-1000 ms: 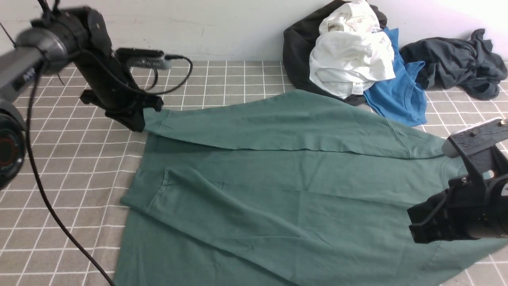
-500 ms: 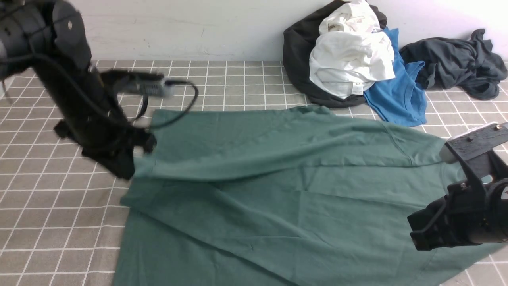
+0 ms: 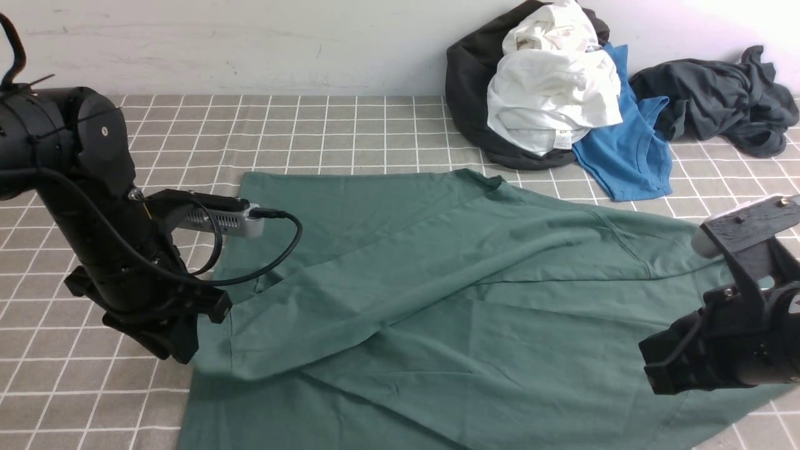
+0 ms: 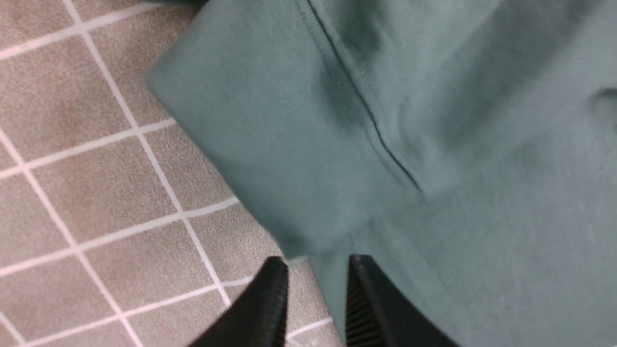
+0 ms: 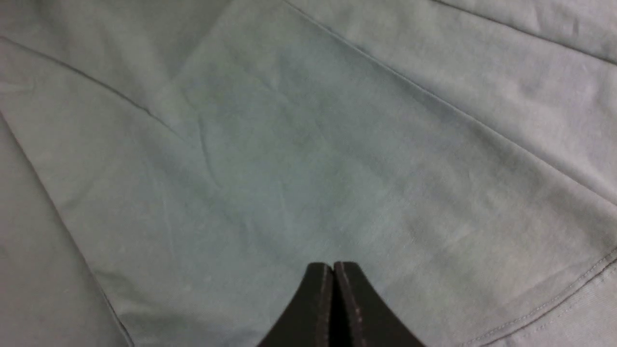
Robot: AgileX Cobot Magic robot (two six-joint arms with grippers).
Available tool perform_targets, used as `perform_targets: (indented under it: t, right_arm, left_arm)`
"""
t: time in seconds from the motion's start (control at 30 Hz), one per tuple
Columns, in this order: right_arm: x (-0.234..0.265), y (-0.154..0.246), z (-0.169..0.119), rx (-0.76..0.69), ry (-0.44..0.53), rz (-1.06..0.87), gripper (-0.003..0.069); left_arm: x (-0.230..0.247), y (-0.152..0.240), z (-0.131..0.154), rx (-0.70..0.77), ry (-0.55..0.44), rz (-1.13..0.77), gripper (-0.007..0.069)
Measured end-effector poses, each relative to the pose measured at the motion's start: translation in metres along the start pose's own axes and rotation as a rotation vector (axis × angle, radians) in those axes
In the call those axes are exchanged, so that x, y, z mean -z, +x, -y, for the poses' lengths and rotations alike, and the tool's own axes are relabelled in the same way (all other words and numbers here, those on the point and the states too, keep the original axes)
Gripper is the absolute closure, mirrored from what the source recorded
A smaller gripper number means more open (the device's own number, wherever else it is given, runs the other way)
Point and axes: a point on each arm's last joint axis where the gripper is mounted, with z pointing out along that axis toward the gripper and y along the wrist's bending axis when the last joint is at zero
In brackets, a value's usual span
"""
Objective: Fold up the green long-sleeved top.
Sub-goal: Use the left arm to drag and drop the cuff onto the cuff closest to the left arm
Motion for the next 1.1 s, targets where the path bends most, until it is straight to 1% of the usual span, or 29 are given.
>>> perform_targets:
  t: [0.1, 0.13, 0.2, 0.23, 0.27, 0.3, 0.33, 0.4, 0.5, 0.57, 0.63, 0.67, 0.7, 0.73, 0.8, 0.83, 0.87, 0.93, 1.03, 1.1]
  right_arm:
    - [0.000, 0.001, 0.000, 0.000, -0.003, -0.006, 0.0665]
    - [0.000, 0.001, 0.000, 0.000, -0.004, -0.007, 0.0665]
    - [0.000, 0.000, 0.000, -0.007, -0.004, -0.006, 0.0659]
    - [0.000, 0.000, 0.000, -0.010, -0.004, -0.007, 0.0658]
    - [0.001, -0.001, 0.000, -0.022, 0.001, -0.004, 0.0645]
    - [0.001, -0.001, 0.000, -0.028, 0.002, -0.005, 0.0643]
    - [0.001, -0.004, 0.002, -0.053, 0.009, -0.012, 0.0621]
    - [-0.001, -0.012, 0.007, -0.082, 0.023, -0.027, 0.0586]
    - [-0.007, -0.034, 0.024, -0.123, 0.075, -0.038, 0.0515]
    - [-0.015, -0.055, 0.039, -0.142, 0.114, -0.029, 0.0443]
    - [-0.038, -0.076, 0.060, -0.165, 0.150, -0.051, 0.0346]
    - [-0.047, -0.082, 0.066, -0.167, 0.161, -0.057, 0.0306]
    - [-0.049, -0.084, 0.068, -0.167, 0.166, -0.059, 0.0306]
    - [-0.068, -0.094, 0.079, -0.165, 0.184, -0.075, 0.0251]
    - [-0.092, -0.106, 0.092, -0.151, 0.213, -0.092, 0.0212]
    - [-0.092, -0.106, 0.092, -0.149, 0.216, -0.092, 0.0209]
    - [-0.109, -0.115, 0.101, -0.144, 0.239, -0.096, 0.0199]
    - [-0.140, -0.119, 0.115, -0.158, 0.279, -0.143, 0.0201]
    - [-0.159, -0.118, 0.124, -0.202, 0.313, -0.209, 0.0221]
    - [-0.172, -0.114, 0.129, -0.250, 0.321, -0.289, 0.0256]
  left_arm:
    - [0.012, 0.012, 0.011, -0.026, -0.008, 0.031, 0.0343]
    - [0.012, 0.013, 0.012, -0.029, -0.008, 0.034, 0.0338]
    - [0.018, 0.031, 0.029, -0.071, -0.008, 0.049, 0.0309]
    - [0.020, 0.033, 0.031, -0.077, -0.009, 0.056, 0.0307]
    - [0.020, 0.047, 0.042, -0.111, -0.007, 0.055, 0.0305]
    - [0.022, 0.050, 0.044, -0.117, -0.007, 0.061, 0.0305]
    - [0.022, 0.064, 0.053, -0.154, -0.005, 0.066, 0.0305]
    - [0.019, 0.078, 0.062, -0.192, -0.003, 0.088, 0.0305]
    - [0.018, 0.096, 0.070, -0.235, -0.004, 0.202, 0.0307]
    - [0.015, 0.106, 0.071, -0.252, -0.005, 0.299, 0.0319]
    - [0.015, 0.117, 0.070, -0.257, -0.009, 0.435, 0.0354]
    - [0.015, 0.121, 0.069, -0.257, -0.011, 0.469, 0.0373]
    - [0.016, 0.122, 0.068, -0.258, -0.011, 0.483, 0.0377]
    - [0.014, 0.128, 0.066, -0.258, -0.014, 0.526, 0.0405]
    - [0.015, 0.133, 0.065, -0.258, -0.015, 0.570, 0.0445]
    - [0.015, 0.133, 0.065, -0.258, -0.015, 0.570, 0.0445]
    - [0.017, 0.135, 0.065, -0.259, -0.015, 0.590, 0.0473]
    - [0.019, 0.137, 0.065, -0.262, -0.014, 0.604, 0.0510]
    - [0.020, 0.137, 0.065, -0.272, -0.021, 0.606, 0.0535]
    - [0.020, 0.137, 0.064, -0.282, -0.032, 0.606, 0.0545]
